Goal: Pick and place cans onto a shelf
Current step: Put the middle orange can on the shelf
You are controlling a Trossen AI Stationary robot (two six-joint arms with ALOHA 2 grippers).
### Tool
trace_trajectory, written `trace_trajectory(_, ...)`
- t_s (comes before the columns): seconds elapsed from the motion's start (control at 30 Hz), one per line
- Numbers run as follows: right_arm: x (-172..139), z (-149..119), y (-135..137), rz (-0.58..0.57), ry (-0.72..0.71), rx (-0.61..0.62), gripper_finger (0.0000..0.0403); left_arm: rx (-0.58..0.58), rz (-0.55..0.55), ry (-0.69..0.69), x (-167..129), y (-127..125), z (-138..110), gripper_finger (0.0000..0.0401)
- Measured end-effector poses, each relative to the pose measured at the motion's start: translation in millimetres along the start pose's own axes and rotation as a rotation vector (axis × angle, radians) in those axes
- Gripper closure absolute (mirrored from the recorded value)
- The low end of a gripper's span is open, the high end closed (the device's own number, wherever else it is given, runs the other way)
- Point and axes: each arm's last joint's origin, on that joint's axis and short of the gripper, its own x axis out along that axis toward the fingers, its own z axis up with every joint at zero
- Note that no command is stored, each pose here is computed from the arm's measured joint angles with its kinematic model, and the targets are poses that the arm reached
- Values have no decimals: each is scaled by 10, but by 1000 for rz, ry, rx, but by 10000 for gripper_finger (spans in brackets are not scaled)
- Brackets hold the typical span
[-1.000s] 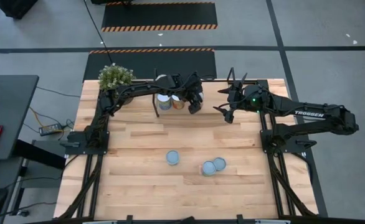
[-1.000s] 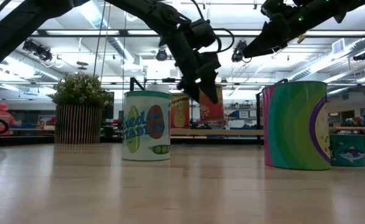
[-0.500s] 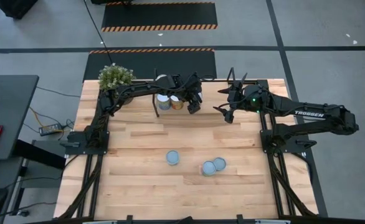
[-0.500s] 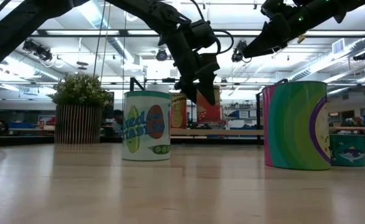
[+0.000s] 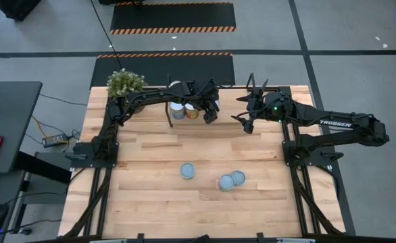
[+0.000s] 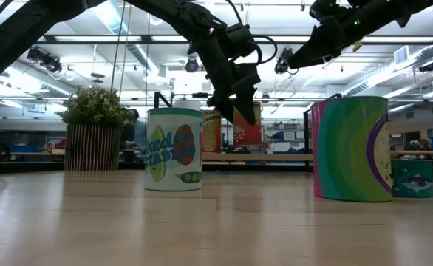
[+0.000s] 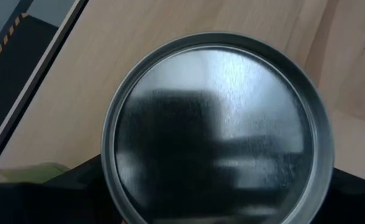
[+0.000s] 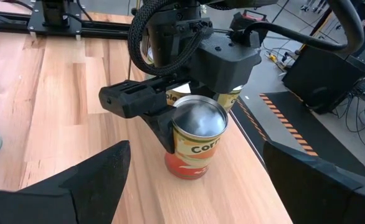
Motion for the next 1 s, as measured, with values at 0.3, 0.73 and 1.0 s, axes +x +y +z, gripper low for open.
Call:
trace_trajectory(0.3,0,0,0,0,0,0,29,78,80,-25,-14,-155,13,84)
trace_trajectory(0.73,1,2,7,23,-6,7,29,125,-8,-43,-20,-167,32,84)
trace_trajectory(1.0,1,2,7,23,-6,7,29,126,42,-74,-21,-157,62,84)
